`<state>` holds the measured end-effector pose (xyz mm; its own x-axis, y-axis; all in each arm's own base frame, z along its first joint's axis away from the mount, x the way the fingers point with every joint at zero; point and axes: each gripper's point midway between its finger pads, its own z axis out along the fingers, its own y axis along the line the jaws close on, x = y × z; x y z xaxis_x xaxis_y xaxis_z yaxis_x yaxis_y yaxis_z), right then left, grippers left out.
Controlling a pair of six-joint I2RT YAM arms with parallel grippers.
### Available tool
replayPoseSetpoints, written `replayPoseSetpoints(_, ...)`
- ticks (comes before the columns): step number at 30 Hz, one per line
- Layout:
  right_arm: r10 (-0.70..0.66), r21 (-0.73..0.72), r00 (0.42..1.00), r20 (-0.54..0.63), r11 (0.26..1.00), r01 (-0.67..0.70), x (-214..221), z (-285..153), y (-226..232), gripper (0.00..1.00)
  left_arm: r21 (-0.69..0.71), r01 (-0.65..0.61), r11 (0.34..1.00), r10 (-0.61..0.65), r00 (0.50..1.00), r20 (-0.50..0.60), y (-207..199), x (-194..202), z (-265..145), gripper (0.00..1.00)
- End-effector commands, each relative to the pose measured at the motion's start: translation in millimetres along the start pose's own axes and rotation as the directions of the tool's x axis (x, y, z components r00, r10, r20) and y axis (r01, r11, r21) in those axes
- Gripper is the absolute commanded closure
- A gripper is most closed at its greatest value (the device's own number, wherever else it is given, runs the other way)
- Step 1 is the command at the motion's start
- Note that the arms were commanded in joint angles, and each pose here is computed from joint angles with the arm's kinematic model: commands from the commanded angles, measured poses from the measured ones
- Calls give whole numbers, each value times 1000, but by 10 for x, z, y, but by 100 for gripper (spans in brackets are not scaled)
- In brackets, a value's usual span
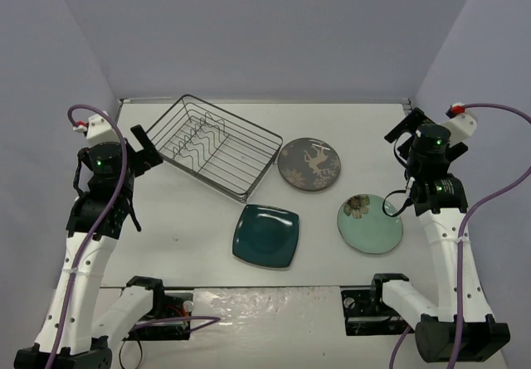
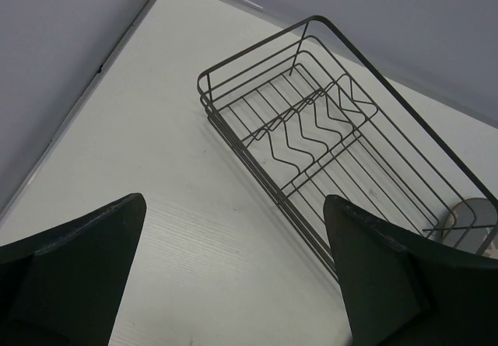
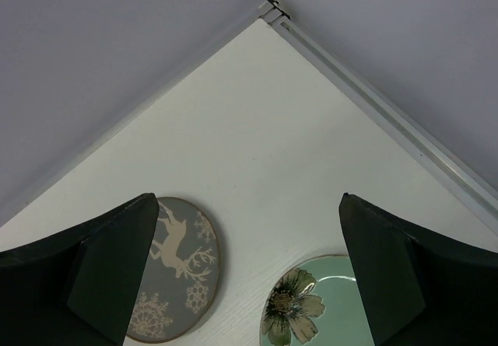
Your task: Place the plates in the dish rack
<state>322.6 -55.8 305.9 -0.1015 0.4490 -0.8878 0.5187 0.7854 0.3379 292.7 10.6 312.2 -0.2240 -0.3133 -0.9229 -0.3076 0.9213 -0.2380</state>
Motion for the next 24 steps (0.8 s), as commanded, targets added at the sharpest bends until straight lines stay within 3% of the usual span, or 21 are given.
replayPoseSetpoints(1,13,-92,998,64,996,-7,-221,-39,203,0,47,20,999,-24,996,85,-116,-323,-78,3)
replayPoseSetpoints(10,-68,-158,993,-98,986,52,321,378,329,0,88,-2,996,-2,999,46,-234,-252,34,3)
replayPoseSetpoints(12,-106,-228,981,-160,971,67,515,497,409,0,101,-10,995,7,999,33,-269,-222,75,3)
replayPoseSetpoints(21,-224,-485,860,-458,874,-30,1639,921,655,0,257,-33,966,43,999,-32,-597,-70,201,3)
replayPoseSetpoints(24,-231,-493,831,-507,868,-60,1840,987,659,0,259,-34,965,47,998,-45,-613,-36,248,3)
